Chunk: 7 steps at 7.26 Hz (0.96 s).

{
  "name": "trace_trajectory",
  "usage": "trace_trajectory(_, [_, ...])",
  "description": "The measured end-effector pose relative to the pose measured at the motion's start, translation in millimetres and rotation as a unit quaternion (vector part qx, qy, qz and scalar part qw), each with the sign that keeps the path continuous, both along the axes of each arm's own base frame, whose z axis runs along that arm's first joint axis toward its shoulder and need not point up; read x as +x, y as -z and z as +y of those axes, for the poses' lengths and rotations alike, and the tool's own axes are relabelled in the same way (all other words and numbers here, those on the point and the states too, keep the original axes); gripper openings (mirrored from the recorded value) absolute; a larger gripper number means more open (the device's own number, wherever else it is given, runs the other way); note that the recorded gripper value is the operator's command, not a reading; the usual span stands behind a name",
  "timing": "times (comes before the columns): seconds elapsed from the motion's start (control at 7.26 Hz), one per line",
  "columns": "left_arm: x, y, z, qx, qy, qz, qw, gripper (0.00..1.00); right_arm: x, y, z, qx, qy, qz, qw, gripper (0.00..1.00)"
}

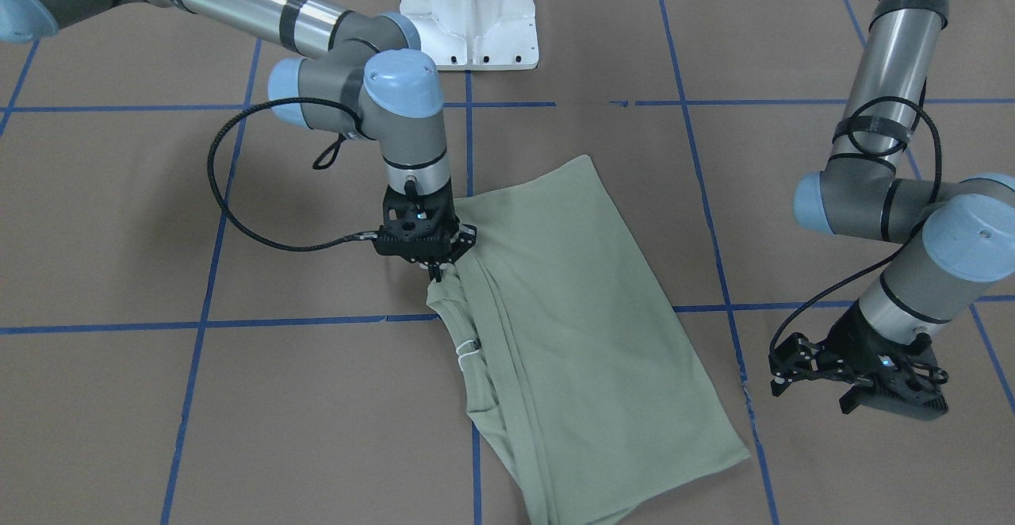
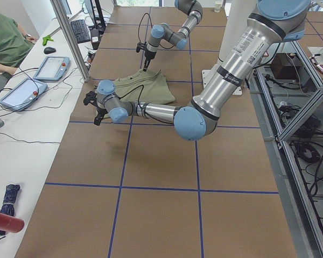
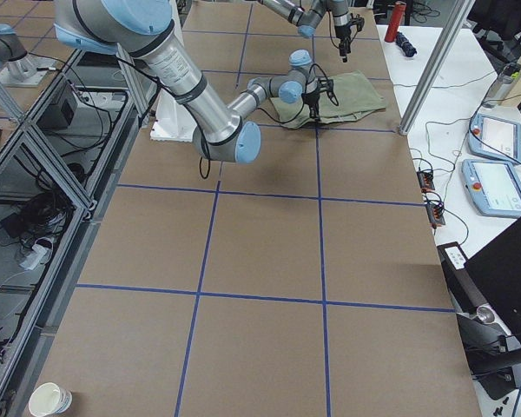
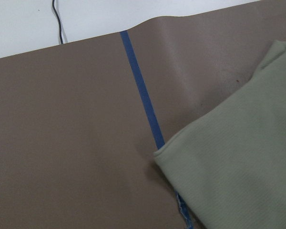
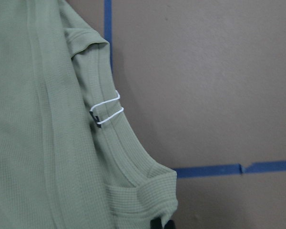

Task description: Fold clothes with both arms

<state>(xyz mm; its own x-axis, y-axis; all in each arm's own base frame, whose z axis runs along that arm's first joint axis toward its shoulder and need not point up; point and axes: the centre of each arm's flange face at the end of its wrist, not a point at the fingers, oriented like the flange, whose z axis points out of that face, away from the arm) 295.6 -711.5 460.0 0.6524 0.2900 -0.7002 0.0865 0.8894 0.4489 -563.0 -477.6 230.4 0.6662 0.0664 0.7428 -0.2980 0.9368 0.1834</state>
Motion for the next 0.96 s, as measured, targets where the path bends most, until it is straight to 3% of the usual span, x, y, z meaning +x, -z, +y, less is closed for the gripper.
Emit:
trace_trajectory(0.41, [0.1, 0.4, 0.0, 0.001, 0.000, 0.001, 1.0000, 1.00, 51.7, -32.5, 110.7, 0.016, 0.011, 0.020, 0.9996, 0.00])
trace_trajectory(0.55, [0.0, 0.5, 0.0, 0.001, 0.000, 0.001, 1.0000, 1.00, 57.2, -41.0, 134.1, 0.018, 0.009, 0.027, 0.9994, 0.07])
trace_trajectory(0.69, [0.1, 0.5, 0.0, 0.001, 0.000, 0.000, 1.0000, 1.00, 56.5, -48.2, 148.9, 0.021, 0.010, 0.034, 0.9992, 0.99])
trace_trajectory(0.96, [0.1, 1.2, -0.2, 0.002, 0.000, 0.001, 1.0000, 1.00, 49.7, -52.4, 163.0, 0.026, 0.020, 0.040, 0.9986, 1.00])
